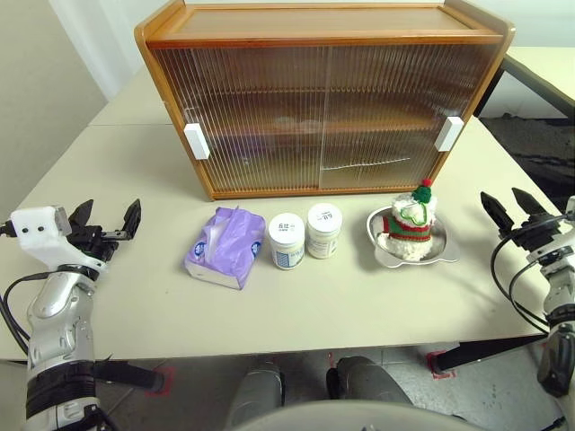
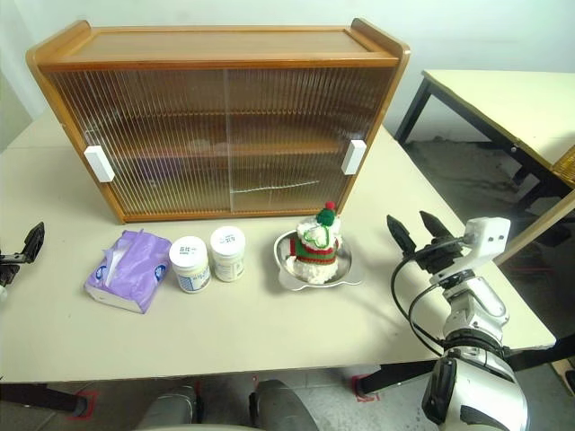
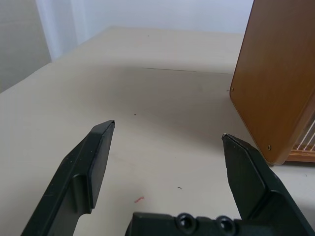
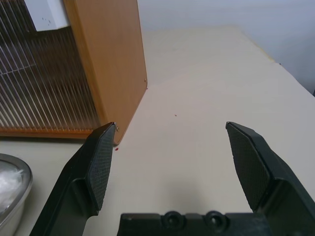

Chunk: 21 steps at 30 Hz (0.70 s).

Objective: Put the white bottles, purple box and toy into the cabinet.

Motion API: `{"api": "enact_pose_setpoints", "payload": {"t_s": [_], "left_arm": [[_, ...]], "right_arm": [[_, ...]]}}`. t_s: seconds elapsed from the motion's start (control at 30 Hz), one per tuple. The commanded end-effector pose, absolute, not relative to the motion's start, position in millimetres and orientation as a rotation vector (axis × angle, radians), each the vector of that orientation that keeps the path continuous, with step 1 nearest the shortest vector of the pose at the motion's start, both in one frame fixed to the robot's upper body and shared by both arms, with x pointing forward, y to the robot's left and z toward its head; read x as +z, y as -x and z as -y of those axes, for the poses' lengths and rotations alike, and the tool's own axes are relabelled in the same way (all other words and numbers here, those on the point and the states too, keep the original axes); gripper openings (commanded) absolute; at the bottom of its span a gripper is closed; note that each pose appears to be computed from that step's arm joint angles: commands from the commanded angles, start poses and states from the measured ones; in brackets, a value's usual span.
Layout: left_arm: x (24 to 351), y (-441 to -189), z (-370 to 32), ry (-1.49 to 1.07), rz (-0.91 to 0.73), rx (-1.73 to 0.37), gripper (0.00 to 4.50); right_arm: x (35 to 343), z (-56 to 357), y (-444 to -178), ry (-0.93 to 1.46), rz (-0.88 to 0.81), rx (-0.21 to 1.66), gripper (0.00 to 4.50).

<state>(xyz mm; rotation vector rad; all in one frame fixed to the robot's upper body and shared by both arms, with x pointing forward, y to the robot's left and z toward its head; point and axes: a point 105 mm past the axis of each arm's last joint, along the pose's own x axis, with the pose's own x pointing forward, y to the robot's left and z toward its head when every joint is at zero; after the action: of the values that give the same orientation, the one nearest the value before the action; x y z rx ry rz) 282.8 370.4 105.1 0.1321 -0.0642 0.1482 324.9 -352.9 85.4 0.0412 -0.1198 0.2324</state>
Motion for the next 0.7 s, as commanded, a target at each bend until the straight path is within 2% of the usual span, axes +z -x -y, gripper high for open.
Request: {"api": "enact_pose_setpoints", "payload": {"t_s": [0.03, 0.5, 0.63, 0.7], "left_arm": [[109, -286, -367, -0.15, 0.064, 0.129, 4.5], [108, -289, -366, -0.141, 0.069, 0.128, 4.5], [108, -288, -364, -0.139, 0.061, 0.099, 4.5], [110, -287, -367, -0.146, 0.055, 0.091, 4.5]], "right_arm": [[88, 349, -328, -0.049, 0.142, 0.234, 4.47], [99, 352, -332, -0.036, 0.157, 0.247, 4.47], [107, 347, -330, -0.088, 0.163, 0.347, 4.47], [117, 339, -324, -0.144, 0.168, 0.486, 4.47]]}}
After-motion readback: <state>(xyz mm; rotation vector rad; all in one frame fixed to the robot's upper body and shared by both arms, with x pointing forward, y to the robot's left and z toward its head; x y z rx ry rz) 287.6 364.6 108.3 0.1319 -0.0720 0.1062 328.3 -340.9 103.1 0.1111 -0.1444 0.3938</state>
